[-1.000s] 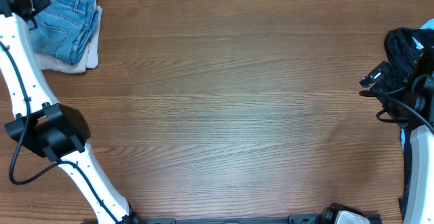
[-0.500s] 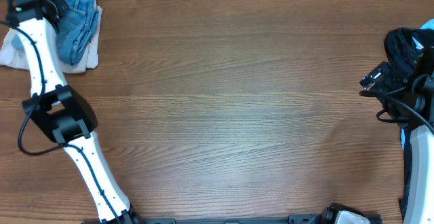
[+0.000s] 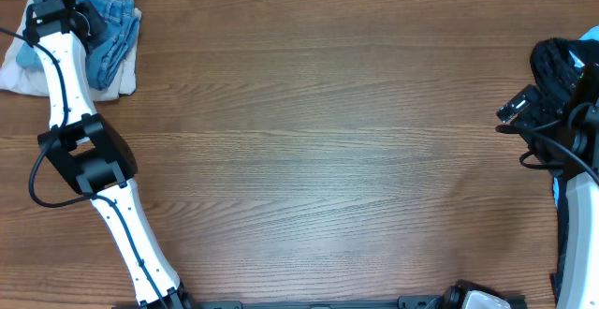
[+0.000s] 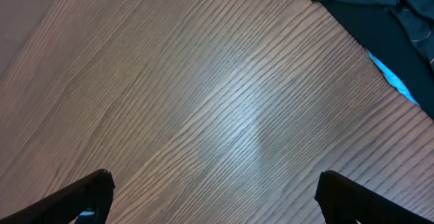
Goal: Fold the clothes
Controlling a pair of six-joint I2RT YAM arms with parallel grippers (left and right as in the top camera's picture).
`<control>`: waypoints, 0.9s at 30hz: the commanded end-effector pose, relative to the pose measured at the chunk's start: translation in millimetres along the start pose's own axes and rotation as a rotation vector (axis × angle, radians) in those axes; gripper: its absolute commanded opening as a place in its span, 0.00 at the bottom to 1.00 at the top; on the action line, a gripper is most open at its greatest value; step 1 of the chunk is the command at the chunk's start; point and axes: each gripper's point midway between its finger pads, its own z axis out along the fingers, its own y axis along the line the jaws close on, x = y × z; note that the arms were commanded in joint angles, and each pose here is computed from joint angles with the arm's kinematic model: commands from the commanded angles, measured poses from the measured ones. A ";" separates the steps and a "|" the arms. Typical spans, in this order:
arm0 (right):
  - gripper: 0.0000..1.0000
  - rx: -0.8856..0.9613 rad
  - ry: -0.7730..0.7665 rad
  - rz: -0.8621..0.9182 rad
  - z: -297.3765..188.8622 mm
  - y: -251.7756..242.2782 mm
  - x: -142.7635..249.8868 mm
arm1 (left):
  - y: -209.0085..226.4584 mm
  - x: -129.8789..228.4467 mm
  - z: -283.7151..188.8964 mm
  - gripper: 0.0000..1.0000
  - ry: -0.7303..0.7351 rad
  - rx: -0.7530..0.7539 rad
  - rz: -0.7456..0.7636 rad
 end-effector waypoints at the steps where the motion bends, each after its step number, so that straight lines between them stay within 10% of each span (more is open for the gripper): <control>1: 1.00 0.003 -0.025 0.007 -3.7 0.1 -6.4 | -11.4 -76.8 -71.1 0.19 -0.204 0.023 0.017; 13: 1.00 0.003 -0.025 0.007 -3.7 0.1 -6.3 | 9.5 -78.4 -35.6 0.15 -0.264 -0.036 0.024; 27: 1.00 0.003 -0.025 0.007 -3.7 0.1 -6.3 | 57.5 -1.0 29.6 0.25 -0.040 -0.101 -0.005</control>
